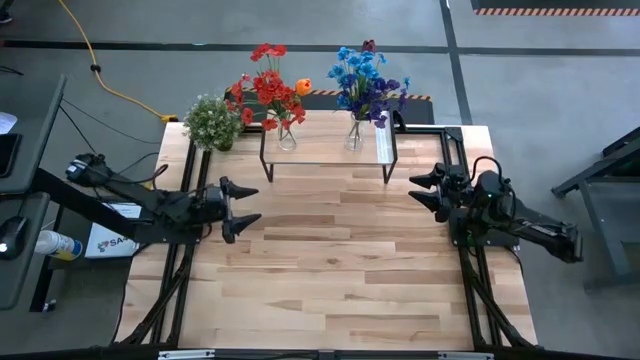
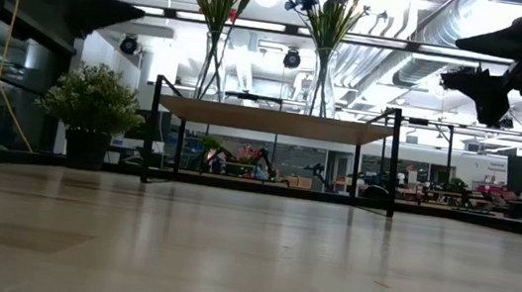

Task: Pick and place flowers into a vace then onto a shelf
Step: Return to Home Position

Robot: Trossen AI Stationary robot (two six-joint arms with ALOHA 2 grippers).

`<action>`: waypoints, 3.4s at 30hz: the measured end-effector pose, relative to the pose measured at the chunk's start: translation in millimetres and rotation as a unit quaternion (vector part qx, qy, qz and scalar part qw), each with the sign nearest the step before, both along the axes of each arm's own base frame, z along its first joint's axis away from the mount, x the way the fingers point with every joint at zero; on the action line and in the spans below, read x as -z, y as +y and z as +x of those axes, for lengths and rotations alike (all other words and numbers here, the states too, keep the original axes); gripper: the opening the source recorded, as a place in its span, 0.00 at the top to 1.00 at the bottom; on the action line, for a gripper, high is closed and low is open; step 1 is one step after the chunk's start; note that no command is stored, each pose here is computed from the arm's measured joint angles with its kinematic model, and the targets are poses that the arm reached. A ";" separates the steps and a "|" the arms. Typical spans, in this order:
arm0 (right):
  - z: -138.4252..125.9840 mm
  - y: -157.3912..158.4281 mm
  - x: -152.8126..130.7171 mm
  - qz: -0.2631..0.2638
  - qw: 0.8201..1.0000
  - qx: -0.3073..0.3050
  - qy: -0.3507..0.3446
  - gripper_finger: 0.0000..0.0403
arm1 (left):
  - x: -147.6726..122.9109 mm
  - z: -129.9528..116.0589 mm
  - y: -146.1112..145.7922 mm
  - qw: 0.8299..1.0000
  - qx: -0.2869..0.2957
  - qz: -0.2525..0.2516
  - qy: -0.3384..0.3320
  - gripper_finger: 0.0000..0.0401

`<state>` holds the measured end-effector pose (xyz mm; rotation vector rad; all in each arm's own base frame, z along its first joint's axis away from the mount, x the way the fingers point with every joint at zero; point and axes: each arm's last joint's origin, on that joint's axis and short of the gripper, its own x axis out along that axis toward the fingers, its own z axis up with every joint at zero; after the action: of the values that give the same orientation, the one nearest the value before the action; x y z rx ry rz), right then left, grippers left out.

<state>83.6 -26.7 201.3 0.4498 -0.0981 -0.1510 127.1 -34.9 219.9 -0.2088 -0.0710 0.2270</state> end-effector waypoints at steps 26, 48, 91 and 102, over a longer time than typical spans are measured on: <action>0.0 -0.9 -1.4 -0.019 0.996 0.083 -0.003 0.32 | 41.3 -34.7 19.5 0.999 0.014 -0.005 -0.032 0.01; 3.4 14.7 6.8 -0.049 0.996 0.063 0.046 0.33 | 37.4 -35.2 19.9 0.999 0.007 0.013 -0.049 0.01; 14.6 24.0 32.3 -0.049 0.993 -0.106 0.018 0.32 | 38.9 -34.8 19.1 0.998 0.018 0.036 -0.040 0.01; 14.6 24.0 32.3 -0.049 0.993 -0.106 0.018 0.32 | 38.9 -34.8 19.1 0.998 0.018 0.036 -0.040 0.01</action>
<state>98.1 -2.7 169.0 0.3557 -0.0211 0.0542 92.3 -15.8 181.0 -0.1475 -0.1538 0.1802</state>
